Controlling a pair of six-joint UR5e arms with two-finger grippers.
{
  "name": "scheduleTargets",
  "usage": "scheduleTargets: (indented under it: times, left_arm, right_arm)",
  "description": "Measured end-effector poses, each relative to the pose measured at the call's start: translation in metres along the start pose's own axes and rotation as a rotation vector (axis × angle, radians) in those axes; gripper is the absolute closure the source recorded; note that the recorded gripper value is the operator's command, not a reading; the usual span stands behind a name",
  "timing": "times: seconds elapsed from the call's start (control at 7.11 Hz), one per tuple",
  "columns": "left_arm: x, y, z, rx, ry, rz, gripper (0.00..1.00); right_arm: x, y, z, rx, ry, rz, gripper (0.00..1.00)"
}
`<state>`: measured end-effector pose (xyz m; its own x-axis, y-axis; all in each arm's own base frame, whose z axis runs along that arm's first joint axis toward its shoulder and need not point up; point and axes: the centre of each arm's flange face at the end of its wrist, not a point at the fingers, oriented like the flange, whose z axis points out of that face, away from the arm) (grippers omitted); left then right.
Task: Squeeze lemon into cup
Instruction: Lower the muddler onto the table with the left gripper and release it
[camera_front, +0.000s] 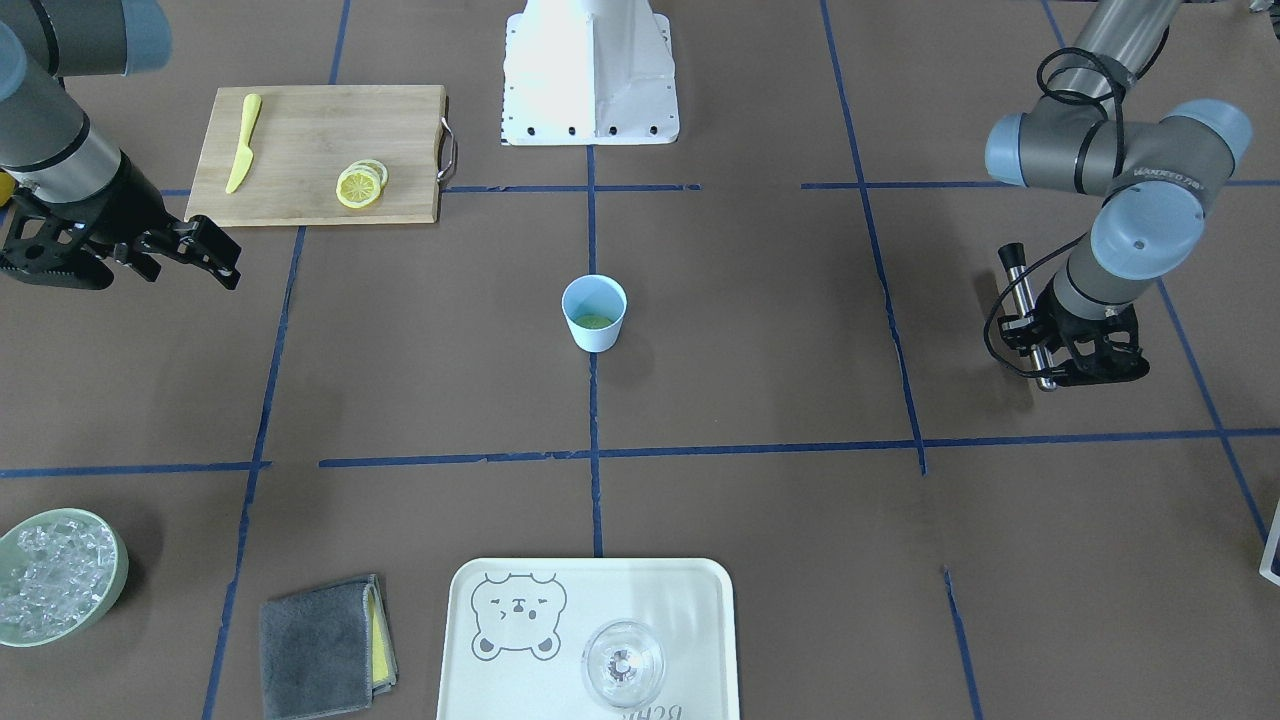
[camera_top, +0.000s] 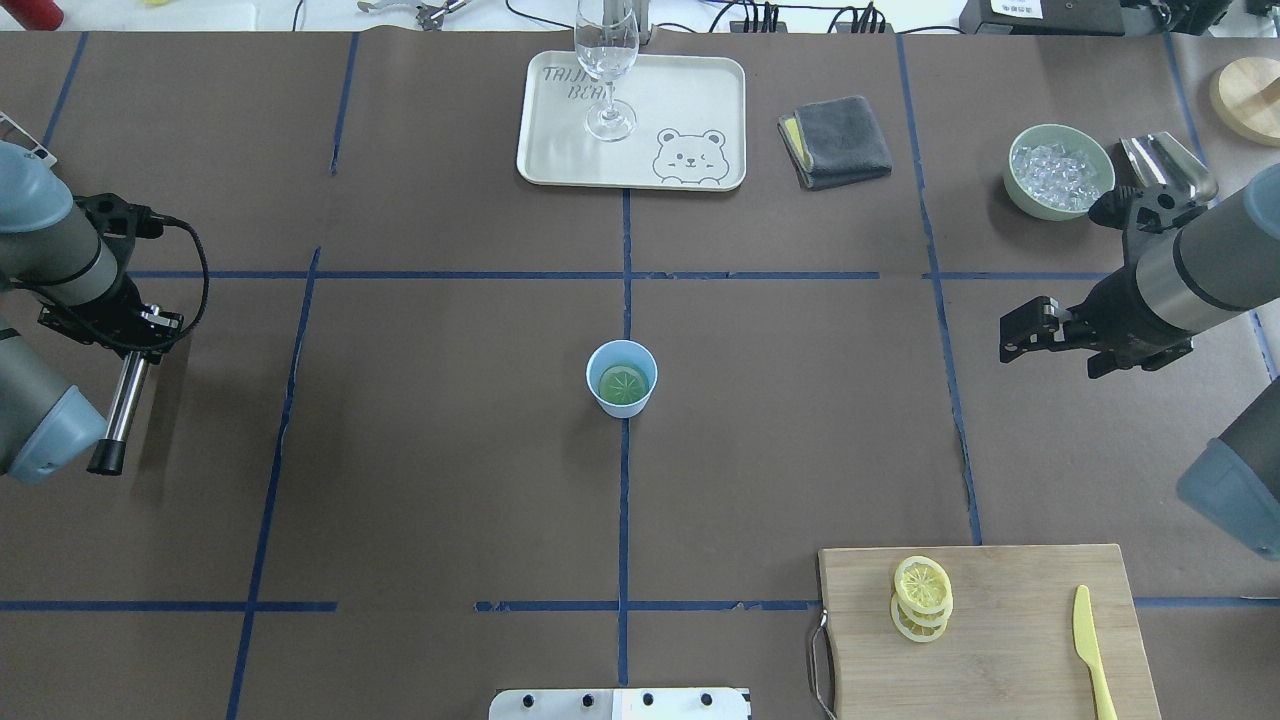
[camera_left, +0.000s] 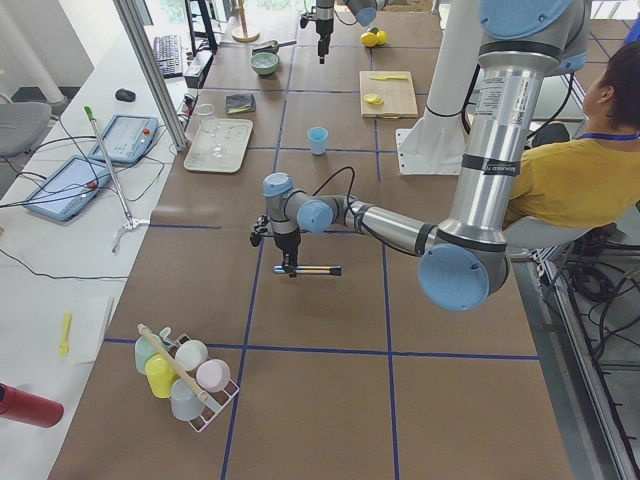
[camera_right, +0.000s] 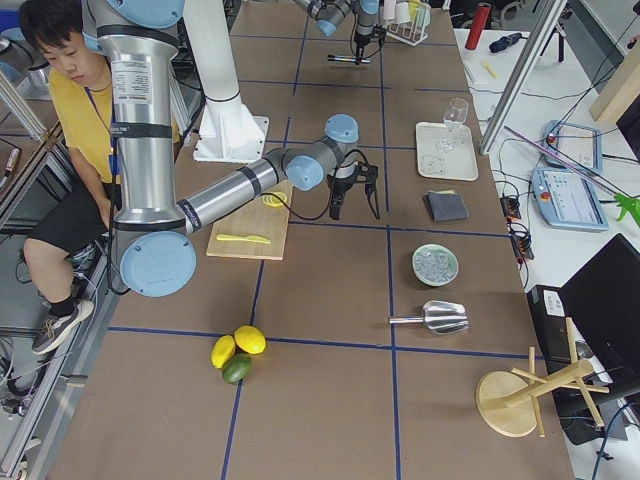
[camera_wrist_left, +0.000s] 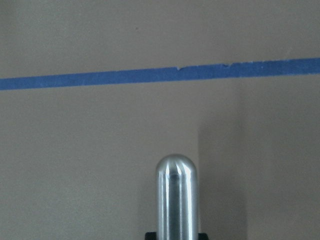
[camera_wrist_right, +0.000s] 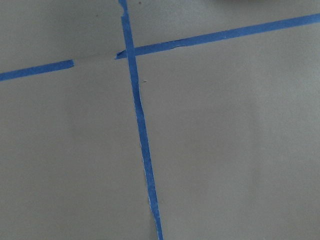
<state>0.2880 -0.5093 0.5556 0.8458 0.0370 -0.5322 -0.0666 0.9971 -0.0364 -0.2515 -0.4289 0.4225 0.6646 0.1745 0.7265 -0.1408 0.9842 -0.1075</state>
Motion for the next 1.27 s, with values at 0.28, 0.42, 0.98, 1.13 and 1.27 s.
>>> scheduleTargets:
  times: [0.28,0.42,0.98,1.13,1.27]
  left_arm:
    - [0.0,0.001,0.001,0.001,0.001,0.002,0.89]
    - [0.0,0.001,0.002,0.0,0.001,0.002,0.48]
    - [0.002,0.002,-0.001,0.004,0.005,0.009,0.31]
    - [0.005,0.002,-0.009,0.019,0.012,0.018,0.0]
    - [0.007,0.004,-0.027,0.051,0.024,0.027,0.0]
  right_arm:
    - [0.0,0.0,0.0,0.0,0.0,0.0,0.0]
    - [0.0,0.0,0.0,0.001,0.001,0.001,0.0]
    - [0.001,0.0,0.0,0.002,0.002,0.003,0.0]
    - [0.0,-0.001,0.0,0.004,0.001,0.004,0.0]
    - [0.0,-0.001,-0.001,0.005,0.001,0.004,0.0]
